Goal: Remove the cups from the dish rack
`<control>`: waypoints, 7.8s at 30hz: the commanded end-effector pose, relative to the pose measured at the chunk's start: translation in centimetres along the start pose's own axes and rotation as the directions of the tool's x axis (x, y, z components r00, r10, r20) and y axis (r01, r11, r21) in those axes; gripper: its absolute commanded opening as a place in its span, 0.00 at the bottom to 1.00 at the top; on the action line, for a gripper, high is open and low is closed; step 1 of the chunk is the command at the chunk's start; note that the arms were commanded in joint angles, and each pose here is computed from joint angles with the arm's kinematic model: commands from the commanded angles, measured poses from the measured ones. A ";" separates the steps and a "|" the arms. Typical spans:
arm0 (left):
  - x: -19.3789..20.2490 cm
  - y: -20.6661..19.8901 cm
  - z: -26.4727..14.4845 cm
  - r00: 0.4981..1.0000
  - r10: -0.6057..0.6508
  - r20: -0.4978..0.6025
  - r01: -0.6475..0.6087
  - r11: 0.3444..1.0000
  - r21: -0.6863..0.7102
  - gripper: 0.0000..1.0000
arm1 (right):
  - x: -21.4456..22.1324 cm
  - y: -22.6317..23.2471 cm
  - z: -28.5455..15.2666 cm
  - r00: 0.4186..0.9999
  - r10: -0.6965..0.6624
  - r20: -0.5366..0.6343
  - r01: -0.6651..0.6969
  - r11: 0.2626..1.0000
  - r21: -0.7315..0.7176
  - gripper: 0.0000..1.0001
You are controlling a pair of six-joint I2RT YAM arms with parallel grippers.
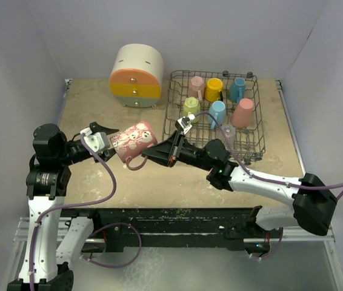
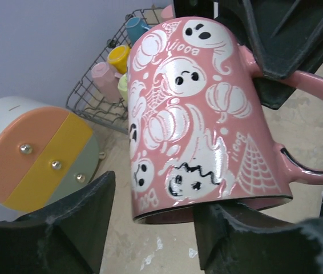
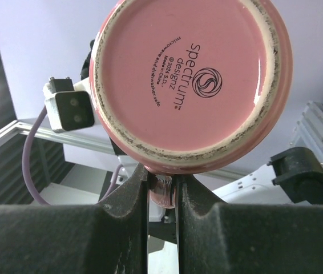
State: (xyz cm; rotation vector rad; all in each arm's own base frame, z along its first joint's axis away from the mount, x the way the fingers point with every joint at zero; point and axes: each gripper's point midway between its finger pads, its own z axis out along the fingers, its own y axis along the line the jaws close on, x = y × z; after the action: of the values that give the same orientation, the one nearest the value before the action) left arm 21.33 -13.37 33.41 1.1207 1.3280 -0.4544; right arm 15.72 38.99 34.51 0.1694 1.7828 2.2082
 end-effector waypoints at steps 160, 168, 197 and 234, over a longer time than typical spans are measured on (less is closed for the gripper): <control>3.0 2.9 2.6 0.904 -0.427 0.003 0.410 0.871 0.269 0.99 | -10.7 2.4 -1.2 0.956 -0.280 0.088 0.266 0.952 0.149 0.08; 0.2 1.4 2.6 0.903 -0.429 0.036 0.391 0.853 0.345 0.94 | -7.3 3.1 1.1 0.994 -0.102 0.050 0.106 0.991 -0.085 0.09; 4.2 6.1 2.4 0.905 -0.413 -0.099 0.406 0.910 -0.086 0.00 | -6.2 -1.4 0.8 0.986 -0.078 0.148 0.060 0.991 0.122 0.82; 27.2 15.2 10.2 0.503 -0.379 -0.776 0.136 0.922 -0.362 0.54 | -13.0 -5.0 -17.6 0.797 -0.573 0.194 0.153 0.501 0.852 1.00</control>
State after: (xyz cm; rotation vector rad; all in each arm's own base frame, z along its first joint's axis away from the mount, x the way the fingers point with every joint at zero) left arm 44.00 -6.44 9.29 0.9602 2.4612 0.0611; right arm 23.22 20.81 26.44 0.3959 2.1350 0.8932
